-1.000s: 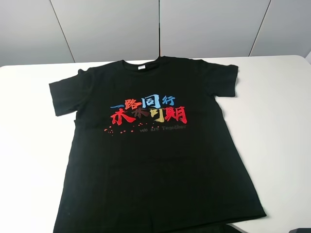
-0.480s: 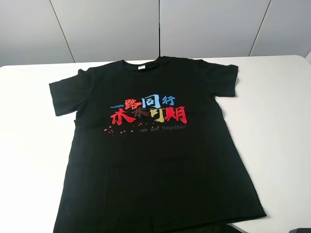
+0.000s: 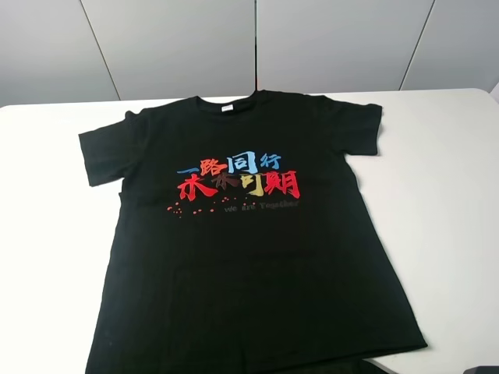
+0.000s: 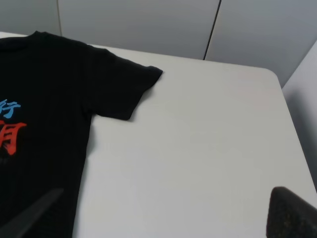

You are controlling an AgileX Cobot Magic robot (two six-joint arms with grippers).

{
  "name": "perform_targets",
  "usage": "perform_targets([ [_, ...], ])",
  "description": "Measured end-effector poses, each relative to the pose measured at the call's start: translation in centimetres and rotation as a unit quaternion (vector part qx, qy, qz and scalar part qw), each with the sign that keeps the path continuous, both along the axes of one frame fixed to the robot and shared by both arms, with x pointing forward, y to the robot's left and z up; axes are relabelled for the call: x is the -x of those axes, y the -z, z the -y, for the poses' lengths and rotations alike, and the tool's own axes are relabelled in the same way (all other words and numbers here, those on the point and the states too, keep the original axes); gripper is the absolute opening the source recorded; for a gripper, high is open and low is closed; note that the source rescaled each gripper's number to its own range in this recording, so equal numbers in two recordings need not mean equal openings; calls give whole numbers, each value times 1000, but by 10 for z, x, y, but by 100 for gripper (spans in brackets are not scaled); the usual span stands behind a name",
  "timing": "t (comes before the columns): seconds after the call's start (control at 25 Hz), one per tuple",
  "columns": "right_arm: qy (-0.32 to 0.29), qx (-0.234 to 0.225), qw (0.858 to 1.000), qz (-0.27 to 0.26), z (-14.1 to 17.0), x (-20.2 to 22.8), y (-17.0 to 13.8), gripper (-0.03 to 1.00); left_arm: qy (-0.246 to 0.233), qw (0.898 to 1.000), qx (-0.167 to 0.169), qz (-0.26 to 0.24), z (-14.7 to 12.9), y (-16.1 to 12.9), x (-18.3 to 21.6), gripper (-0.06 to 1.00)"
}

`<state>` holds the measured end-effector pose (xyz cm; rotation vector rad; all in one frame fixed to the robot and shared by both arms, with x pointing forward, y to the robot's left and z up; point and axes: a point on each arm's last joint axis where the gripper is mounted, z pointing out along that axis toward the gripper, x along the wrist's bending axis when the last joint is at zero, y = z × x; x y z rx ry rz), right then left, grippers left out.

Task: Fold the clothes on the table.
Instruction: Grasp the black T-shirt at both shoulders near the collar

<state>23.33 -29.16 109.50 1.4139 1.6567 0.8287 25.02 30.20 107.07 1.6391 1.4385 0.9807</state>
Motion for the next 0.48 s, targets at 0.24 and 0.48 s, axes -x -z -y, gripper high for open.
perform_targets([
  [0.24, -54, 5, 994, -95, -3, -43, -10, 94, 25, 1000, -14, 3, 5, -11, -27, 97],
  [0.48, -89, -3, 981, -169, -1, -103, -13, 94, 54, 997, -42, -27, 8, -9, -54, 97],
])
